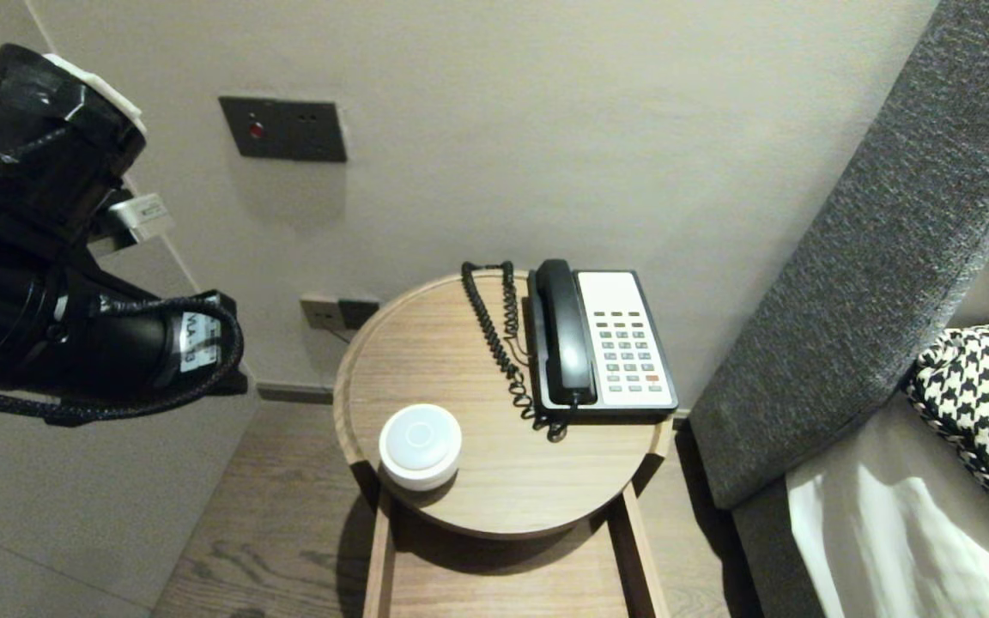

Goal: Put the remote controls on the table in the drawer one by one

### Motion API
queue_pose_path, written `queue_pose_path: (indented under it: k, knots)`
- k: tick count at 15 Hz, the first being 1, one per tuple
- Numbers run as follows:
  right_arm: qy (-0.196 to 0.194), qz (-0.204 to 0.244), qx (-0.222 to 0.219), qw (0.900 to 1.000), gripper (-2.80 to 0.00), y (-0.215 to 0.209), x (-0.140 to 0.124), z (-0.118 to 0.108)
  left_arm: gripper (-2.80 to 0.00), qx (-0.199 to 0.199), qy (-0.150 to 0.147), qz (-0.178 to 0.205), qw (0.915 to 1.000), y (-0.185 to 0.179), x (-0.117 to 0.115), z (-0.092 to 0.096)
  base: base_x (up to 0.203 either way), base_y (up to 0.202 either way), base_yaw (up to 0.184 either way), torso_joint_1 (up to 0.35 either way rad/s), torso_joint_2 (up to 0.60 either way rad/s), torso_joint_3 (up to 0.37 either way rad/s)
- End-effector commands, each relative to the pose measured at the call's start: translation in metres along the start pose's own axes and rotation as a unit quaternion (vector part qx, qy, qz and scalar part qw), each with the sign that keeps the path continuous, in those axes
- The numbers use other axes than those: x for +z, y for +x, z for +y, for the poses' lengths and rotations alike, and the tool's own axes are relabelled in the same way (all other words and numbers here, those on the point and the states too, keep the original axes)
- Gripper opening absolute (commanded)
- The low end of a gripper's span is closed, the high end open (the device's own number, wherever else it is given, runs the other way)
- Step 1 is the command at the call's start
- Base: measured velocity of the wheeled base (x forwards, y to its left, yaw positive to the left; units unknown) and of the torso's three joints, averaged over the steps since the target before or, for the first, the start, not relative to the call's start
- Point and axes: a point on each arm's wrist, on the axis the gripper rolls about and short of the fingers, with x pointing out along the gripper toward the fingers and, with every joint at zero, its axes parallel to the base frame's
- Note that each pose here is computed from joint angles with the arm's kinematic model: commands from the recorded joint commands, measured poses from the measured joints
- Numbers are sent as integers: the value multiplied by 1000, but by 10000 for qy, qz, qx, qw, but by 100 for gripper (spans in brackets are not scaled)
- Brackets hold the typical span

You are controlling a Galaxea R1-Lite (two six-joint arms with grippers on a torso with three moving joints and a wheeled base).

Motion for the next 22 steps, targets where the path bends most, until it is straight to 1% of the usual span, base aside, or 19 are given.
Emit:
queue_pose_path:
  k: [1, 3, 5, 8, 10, 12, 13, 16, 18, 21, 22]
  knots:
    - [-1, 201, -2, 9998, -280, 2, -11, 0, -280, -108, 108, 6, 9999, 5, 9, -17, 0, 0, 0, 0, 0, 0]
    - [-1, 201, -2, 9998, -280, 2, -11, 0, -280, -172, 292, 165, 9993, 5, 12, -34, 0, 0, 0, 0, 0, 0]
    - [-1, 201, -2, 9998, -280, 2, -11, 0, -280, -36, 412, 481, 9980, 11, 13, -48, 0, 0, 0, 0, 0, 0]
    - [-1, 201, -2, 9998, -280, 2, -11, 0, -280, 339, 441, 1039, 9930, 26, 6, -60, 0, 0, 0, 0, 0, 0]
    - [-1, 201, -2, 9998, -280, 2, -11, 0, -280, 375, 630, 1327, 9884, 27, -3, -67, 0, 0, 0, 0, 0, 0]
    - [-1, 201, -2, 9998, -280, 2, -11, 0, -280, 359, 746, 1479, 9855, 32, -7, -78, 0, 0, 0, 0, 0, 0]
    - [-1, 201, -2, 9998, -280, 2, -11, 0, 0, 349, 798, 1528, 9844, 35, -10, -83, 0, 0, 0, 0, 0, 0]
    - [-1, 201, -2, 9998, -280, 2, -11, 0, 0, 364, 799, 1610, 9830, 44, -17, -92, 0, 0, 0, 0, 0, 0]
    - [-1, 201, -2, 9998, -280, 2, -11, 0, 0, 257, 705, 1561, 9849, 50, -17, -98, 0, 0, 0, 0, 0, 0]
    - [-1, 201, -2, 9998, -280, 2, -11, 0, 0, 367, 657, 1628, 9838, 63, -21, -105, 0, 0, 0, 0, 0, 0]
    - [-1, 201, -2, 9998, -280, 2, -11, 0, 0, 387, 690, 1657, 9830, 66, -24, -107, 0, 0, 0, 0, 0, 0]
